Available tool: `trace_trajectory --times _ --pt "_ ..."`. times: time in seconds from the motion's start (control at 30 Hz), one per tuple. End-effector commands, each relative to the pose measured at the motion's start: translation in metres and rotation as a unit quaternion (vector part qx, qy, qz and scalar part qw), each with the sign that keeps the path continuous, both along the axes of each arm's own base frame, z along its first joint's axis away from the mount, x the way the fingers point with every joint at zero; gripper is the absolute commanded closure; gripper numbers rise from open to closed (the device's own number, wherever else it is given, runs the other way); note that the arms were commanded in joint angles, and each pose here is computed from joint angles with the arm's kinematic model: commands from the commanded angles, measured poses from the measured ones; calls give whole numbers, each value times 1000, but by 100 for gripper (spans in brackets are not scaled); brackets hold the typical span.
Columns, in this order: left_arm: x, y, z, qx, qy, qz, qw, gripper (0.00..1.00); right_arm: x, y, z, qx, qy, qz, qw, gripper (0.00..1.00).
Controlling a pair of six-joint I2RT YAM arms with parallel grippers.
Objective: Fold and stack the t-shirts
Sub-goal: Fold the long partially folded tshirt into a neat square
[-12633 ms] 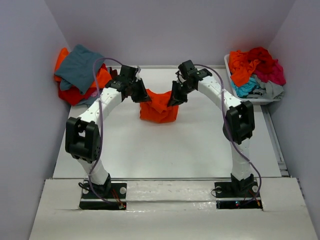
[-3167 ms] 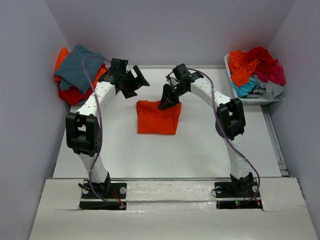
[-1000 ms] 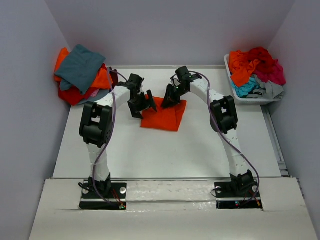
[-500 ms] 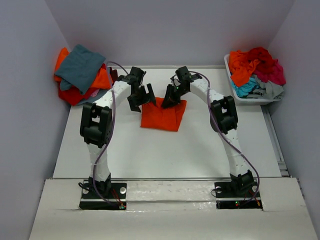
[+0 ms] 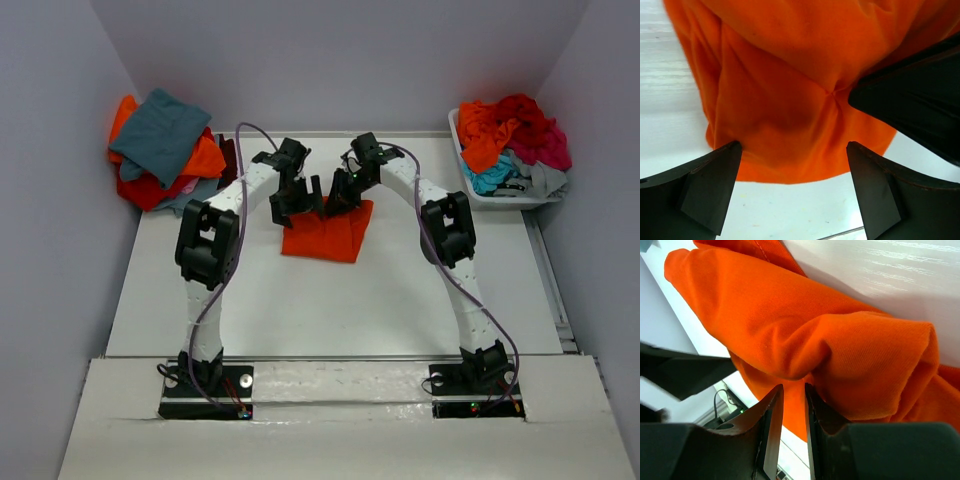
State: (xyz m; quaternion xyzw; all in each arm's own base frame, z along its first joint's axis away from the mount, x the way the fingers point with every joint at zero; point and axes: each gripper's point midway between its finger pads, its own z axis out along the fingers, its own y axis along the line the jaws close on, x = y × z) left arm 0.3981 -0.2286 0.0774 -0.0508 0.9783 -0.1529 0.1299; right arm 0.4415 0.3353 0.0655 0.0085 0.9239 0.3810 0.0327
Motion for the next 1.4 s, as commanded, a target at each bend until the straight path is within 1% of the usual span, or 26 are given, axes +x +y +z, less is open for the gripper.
trace_trajectory --times 0.0,0.13,0.37,0.47,0.77,1.07,1.37 --pt "-17 -3 -22 21 41 -32 998 1 8 1 27 15 -34 2 999 71" --pt "-24 8 -34 47 54 -23 997 1 9 2 29 15 -36 1 999 70" --pt "-54 17 -60 59 111 -11 992 1 14 5 29 19 -39 -2 999 70" --pt "-61 18 -63 68 120 -10 990 1 21 -5 24 15 -35 -13 999 70" --pt "-65 25 -61 84 124 -11 989 1 41 -44 4 -5 -22 -51 998 71" --pt "-65 24 -58 80 122 -12 989 1 38 -45 8 -4 -22 -50 999 71" --pt "-64 25 -56 82 121 -15 989 1 38 -39 -2 13 -13 -49 999 70"
